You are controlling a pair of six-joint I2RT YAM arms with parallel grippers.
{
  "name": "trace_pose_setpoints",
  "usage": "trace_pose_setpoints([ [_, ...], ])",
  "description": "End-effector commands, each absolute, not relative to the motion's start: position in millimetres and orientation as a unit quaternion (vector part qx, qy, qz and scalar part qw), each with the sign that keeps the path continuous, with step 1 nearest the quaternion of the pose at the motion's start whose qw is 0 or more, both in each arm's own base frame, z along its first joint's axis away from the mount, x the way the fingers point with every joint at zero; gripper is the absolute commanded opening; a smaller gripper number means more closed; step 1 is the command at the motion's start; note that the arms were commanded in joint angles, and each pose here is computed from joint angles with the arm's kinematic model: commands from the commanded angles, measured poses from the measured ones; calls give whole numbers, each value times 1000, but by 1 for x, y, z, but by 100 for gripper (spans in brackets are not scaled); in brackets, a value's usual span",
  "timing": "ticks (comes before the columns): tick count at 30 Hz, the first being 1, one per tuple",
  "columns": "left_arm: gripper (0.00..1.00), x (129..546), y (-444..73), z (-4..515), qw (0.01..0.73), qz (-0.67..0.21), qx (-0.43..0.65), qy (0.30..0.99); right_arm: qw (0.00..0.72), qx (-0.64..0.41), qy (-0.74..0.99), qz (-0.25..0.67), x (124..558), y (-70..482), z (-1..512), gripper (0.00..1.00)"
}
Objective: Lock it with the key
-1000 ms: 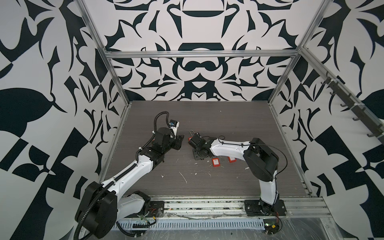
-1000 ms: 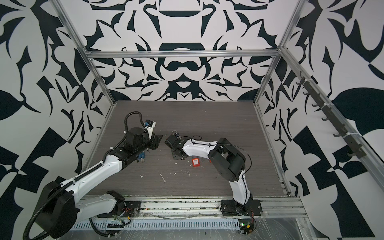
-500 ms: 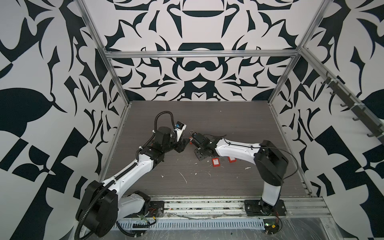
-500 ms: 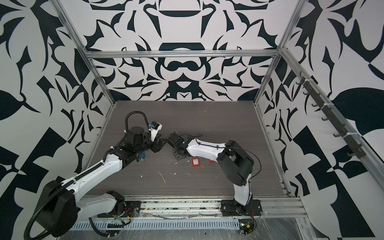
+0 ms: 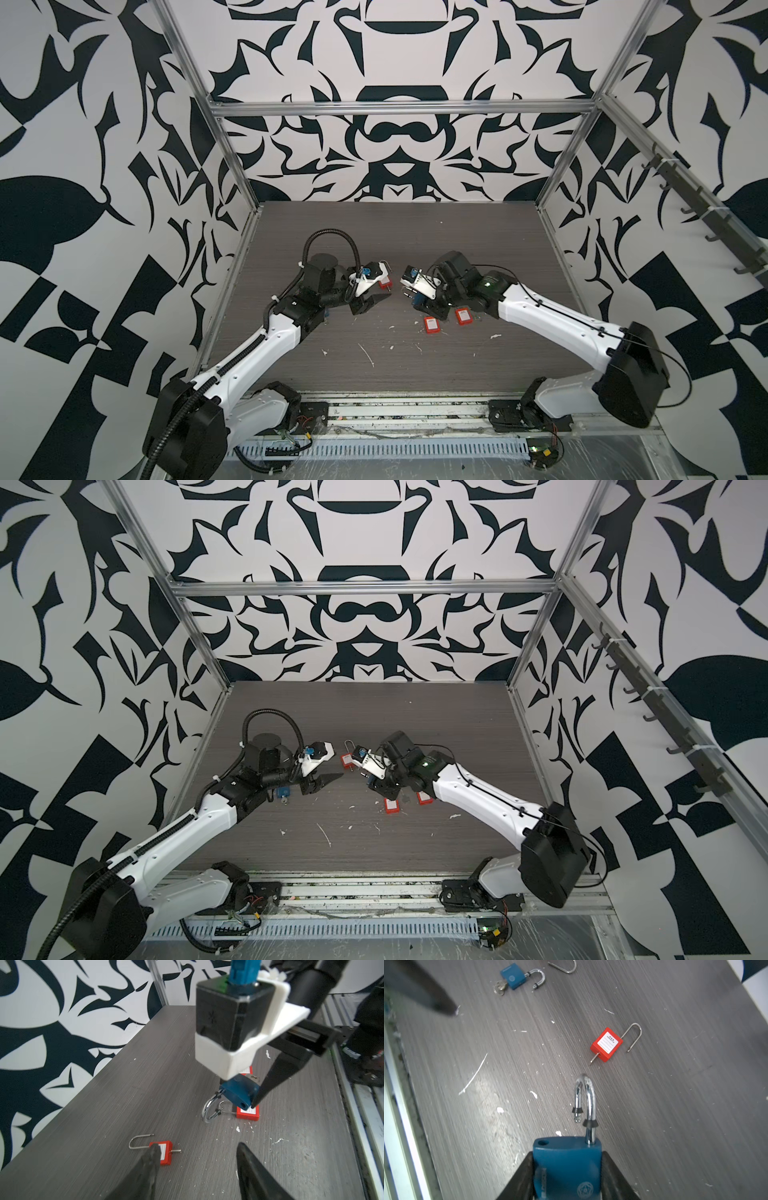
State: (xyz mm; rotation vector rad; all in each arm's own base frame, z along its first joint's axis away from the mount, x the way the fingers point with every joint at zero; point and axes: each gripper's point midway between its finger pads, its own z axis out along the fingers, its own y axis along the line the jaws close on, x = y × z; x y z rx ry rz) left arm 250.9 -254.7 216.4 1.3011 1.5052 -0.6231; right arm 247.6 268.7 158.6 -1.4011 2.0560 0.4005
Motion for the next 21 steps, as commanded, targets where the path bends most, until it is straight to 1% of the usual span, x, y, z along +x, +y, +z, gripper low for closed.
trace_pose_setpoints([
  [1, 59, 233, -267, 230, 498, -293, 594, 559, 360, -585, 704, 179, 237, 279, 192, 17],
  [4, 57, 228, -275, 228, 477, -327, 604, 547, 362, -592, 698, 177, 235, 273, 196, 17],
  [10, 51, 233, -289, 218, 436, -383, 596, 556, 389, -604, 672, 181, 228, 273, 206, 16],
  [15, 48, 233, -294, 212, 412, -409, 591, 560, 401, -606, 665, 172, 228, 270, 211, 15],
  [21, 41, 231, -298, 204, 393, -422, 589, 567, 404, -610, 660, 169, 227, 269, 215, 14],
])
